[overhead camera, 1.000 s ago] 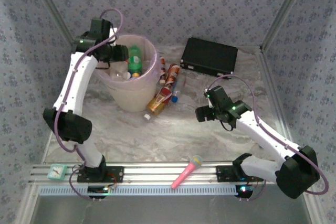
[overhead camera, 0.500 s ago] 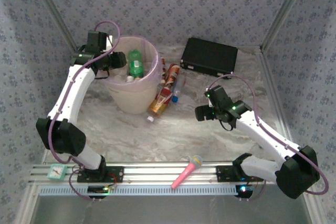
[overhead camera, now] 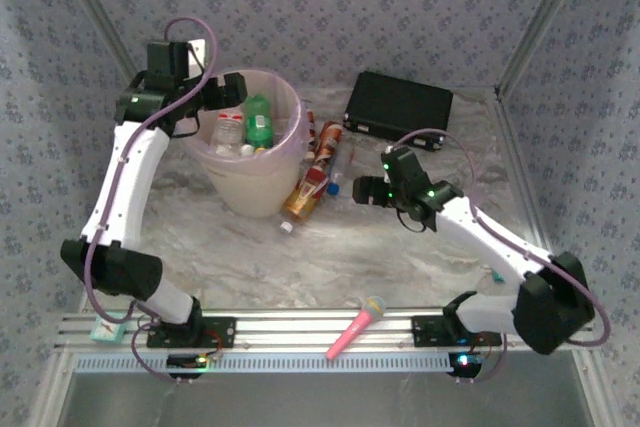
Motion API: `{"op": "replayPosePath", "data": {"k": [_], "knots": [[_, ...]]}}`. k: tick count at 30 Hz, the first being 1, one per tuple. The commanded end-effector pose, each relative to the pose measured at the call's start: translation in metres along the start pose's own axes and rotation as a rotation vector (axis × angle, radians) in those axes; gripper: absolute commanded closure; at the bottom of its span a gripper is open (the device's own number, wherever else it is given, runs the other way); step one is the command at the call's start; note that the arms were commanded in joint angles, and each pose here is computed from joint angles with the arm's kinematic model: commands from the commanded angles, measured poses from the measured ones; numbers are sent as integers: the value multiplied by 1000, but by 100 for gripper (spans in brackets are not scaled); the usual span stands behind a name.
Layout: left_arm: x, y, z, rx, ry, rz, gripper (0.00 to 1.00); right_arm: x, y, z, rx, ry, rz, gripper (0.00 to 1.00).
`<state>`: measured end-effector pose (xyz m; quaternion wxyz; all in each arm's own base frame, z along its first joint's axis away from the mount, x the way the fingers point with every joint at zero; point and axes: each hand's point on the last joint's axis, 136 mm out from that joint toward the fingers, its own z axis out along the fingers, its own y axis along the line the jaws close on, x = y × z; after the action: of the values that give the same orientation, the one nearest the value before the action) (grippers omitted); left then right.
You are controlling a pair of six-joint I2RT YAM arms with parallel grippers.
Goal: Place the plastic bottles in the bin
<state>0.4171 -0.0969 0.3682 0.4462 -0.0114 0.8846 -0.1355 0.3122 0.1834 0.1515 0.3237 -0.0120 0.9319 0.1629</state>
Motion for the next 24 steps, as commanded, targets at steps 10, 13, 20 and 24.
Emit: {"op": "replayPosePath", "data": {"k": [10,13,20,24], "knots": [[23,-41,-65,211,-86,-100,0,-61,26,90,3,1,51,25],[17,-57,-74,325,-124,-160,0,-64,28,110,20,19,54,26],[14,-62,-75,355,-127,-179,0,-57,15,154,52,70,89,37],[13,-62,-76,358,-134,-178,0,-54,9,168,84,94,98,33]]}}
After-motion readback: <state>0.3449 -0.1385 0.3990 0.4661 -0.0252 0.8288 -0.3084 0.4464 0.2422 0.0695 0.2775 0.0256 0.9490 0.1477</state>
